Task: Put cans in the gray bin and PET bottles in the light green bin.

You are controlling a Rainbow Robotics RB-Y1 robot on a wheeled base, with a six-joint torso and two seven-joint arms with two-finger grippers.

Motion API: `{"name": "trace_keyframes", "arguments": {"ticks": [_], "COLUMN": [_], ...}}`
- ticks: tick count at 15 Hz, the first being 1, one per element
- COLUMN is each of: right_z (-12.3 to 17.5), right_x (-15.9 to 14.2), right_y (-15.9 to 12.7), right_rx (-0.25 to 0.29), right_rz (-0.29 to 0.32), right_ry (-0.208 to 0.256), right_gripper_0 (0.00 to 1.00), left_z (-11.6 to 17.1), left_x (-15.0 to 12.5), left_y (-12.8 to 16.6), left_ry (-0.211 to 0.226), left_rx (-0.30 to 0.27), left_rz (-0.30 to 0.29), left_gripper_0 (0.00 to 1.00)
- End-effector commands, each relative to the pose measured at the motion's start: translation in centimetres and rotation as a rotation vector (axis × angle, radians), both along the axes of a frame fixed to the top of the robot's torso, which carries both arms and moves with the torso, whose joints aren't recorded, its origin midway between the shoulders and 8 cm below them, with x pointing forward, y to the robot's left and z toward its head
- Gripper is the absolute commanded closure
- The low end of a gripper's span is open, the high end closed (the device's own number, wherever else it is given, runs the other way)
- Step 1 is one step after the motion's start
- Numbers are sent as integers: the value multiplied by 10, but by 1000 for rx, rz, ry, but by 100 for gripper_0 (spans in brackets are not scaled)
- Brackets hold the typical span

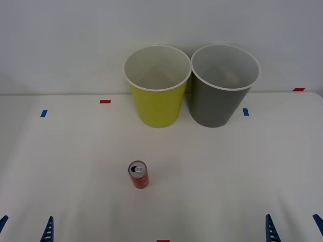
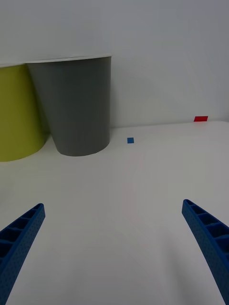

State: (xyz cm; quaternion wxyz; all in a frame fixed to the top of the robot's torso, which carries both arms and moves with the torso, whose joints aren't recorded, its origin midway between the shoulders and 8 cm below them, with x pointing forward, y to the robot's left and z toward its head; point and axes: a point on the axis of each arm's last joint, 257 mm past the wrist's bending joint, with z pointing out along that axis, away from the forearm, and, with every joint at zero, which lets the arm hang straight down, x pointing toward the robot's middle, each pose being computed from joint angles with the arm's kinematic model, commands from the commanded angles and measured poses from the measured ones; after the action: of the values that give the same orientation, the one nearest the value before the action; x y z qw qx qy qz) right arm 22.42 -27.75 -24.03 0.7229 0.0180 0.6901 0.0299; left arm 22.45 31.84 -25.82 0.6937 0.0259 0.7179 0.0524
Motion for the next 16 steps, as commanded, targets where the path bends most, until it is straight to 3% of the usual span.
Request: {"name": "trace_keyframes", "arguments": {"ticks": [1, 16], "right_z": [0, 0], "right_x": [0, 0], "right_y": [0, 0], "right_rx": [0, 0], "right_rz": [0, 0], "right_ry": [0, 0], "right_gripper_0": [0, 0], "left_z": [0, 0], "left_x": [0, 0], "left_y": [0, 0], "left_ry": [0, 0], "left_rx": [0, 0], "left_rz": [0, 0], "left_gripper_0": [9, 9]}}
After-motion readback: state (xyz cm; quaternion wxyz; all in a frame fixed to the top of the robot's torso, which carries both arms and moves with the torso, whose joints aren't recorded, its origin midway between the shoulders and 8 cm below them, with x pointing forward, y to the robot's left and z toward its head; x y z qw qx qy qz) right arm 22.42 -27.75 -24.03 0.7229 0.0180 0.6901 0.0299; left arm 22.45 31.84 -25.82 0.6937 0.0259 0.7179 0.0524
